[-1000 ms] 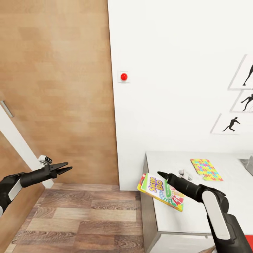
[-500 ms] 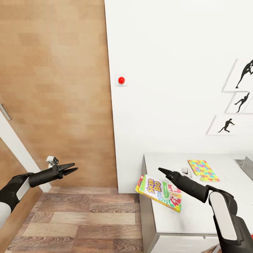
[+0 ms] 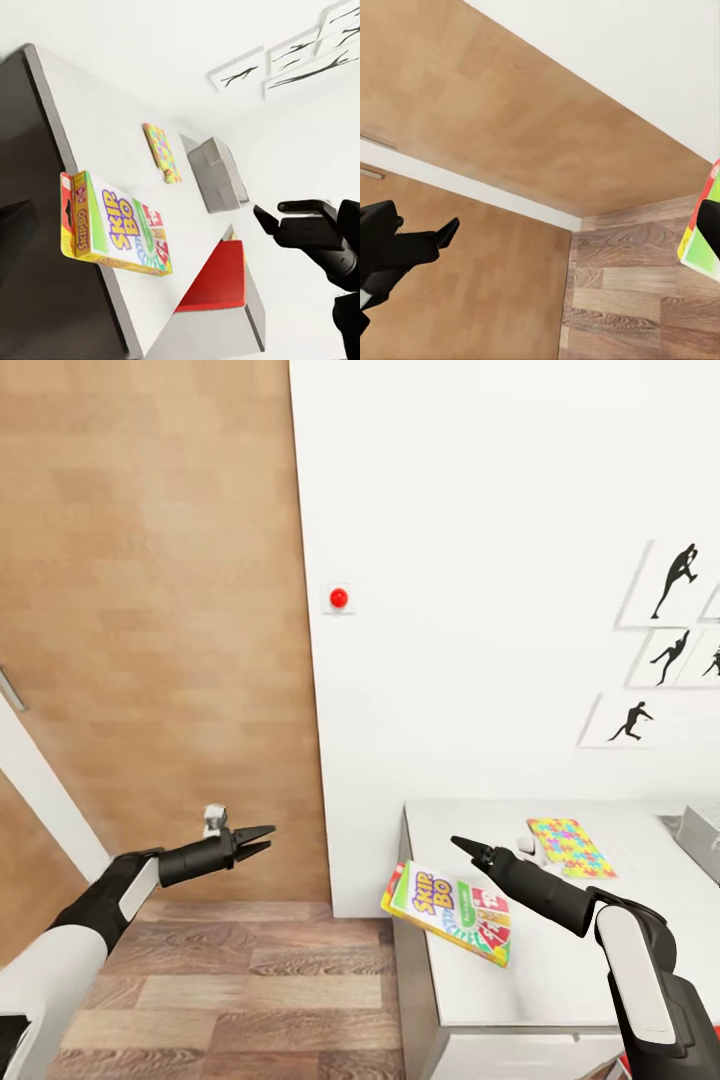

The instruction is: Put all the toys in the child's room - the three board games (two on the bed and one on the table), the two jigsaw puzzles on the table, and the tennis ball on the table - inside the toy box on the table in the child's room.

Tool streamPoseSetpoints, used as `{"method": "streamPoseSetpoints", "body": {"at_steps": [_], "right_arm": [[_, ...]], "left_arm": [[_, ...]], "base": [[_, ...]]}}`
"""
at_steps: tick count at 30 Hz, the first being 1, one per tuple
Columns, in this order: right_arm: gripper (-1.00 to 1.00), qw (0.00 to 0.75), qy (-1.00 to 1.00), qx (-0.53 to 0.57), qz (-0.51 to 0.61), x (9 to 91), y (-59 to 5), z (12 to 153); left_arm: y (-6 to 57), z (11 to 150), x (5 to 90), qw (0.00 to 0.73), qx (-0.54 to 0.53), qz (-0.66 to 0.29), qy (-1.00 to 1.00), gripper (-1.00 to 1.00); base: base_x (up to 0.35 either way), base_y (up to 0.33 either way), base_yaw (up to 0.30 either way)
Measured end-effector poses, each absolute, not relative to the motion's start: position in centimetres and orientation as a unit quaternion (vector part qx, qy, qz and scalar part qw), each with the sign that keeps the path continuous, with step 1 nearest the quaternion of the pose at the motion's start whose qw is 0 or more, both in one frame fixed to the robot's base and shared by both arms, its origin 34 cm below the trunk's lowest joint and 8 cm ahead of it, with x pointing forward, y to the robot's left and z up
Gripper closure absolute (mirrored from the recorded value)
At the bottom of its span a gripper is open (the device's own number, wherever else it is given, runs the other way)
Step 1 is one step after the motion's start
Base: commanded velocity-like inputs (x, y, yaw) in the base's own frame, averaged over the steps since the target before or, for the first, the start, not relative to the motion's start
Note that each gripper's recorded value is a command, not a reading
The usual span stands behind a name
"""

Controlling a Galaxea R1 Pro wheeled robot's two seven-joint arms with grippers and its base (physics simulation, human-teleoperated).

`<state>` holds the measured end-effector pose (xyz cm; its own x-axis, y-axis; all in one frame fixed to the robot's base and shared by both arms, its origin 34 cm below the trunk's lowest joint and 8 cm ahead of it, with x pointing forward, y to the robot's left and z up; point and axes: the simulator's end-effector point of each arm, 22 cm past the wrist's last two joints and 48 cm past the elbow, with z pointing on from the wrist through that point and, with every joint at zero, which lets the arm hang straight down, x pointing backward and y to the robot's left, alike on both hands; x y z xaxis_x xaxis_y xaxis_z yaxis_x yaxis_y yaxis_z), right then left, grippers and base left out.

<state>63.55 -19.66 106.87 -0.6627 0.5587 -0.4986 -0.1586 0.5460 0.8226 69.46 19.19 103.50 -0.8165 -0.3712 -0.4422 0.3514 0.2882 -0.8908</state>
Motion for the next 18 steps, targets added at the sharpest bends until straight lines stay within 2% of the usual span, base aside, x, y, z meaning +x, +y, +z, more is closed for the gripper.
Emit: {"method": "streamPoseSetpoints", "body": {"at_steps": [18], "right_arm": [[-1.00,0.404,0.781,0.124,0.460,63.4,-19.7,108.2]], "left_arm": [[18.7,102.6,69.5,0.300,-0.020,-0.576,0.760,-1.00]], "base": [[0.000,0.000,-0.061]]}}
